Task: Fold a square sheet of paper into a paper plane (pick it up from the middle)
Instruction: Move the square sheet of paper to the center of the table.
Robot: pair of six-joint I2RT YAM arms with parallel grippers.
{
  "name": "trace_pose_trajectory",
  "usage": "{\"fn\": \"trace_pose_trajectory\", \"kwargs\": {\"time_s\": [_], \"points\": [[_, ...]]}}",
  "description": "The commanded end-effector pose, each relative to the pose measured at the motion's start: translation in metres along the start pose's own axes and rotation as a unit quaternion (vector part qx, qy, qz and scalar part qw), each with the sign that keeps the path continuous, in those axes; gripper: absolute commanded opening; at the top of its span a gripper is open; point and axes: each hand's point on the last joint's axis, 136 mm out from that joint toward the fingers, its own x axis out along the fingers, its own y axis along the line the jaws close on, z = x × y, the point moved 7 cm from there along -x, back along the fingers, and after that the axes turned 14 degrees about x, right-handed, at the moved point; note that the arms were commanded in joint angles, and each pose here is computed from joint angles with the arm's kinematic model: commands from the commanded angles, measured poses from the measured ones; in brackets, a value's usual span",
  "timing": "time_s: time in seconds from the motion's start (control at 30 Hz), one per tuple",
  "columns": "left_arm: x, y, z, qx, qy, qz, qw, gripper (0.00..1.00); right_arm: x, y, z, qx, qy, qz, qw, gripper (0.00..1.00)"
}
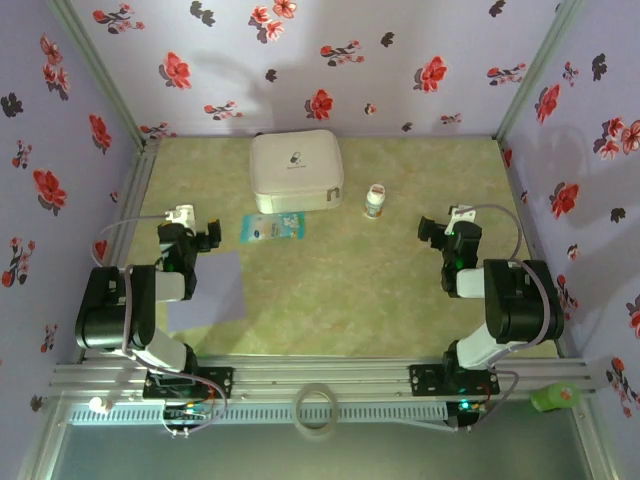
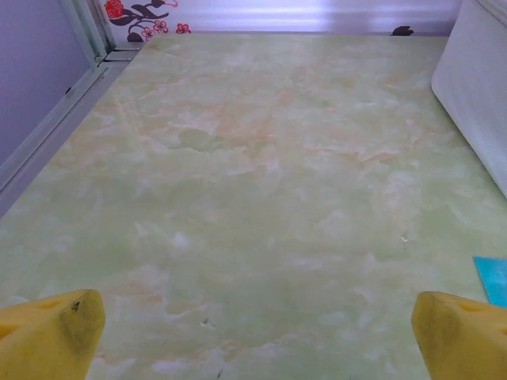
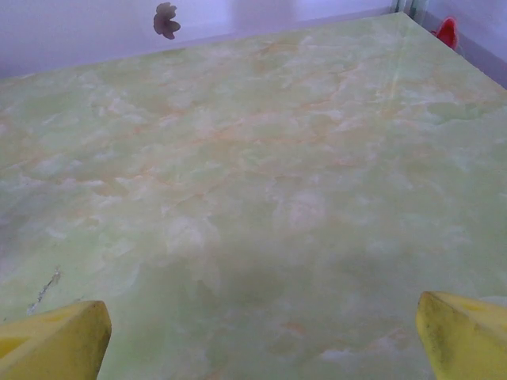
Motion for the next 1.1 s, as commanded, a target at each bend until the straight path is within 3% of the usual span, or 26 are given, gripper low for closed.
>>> {"fn": "trace_pose_trajectory", "kwargs": {"time_s": [0.0,1.07], "points": [[0.0030,0.0015,0.0044,0.007,-0.006,-0.001,1.000,1.00,0.0026,0.0028,0.0056,0.000,-0.004,0.007,1.000,0.99],[0.0014,-0.0009,0.0049,0.012,-0.012,-0.006,1.000,1.00,0.0017,0.0037,0.0055,-0.002,-0.005,0.008,1.000,0.99]]}}
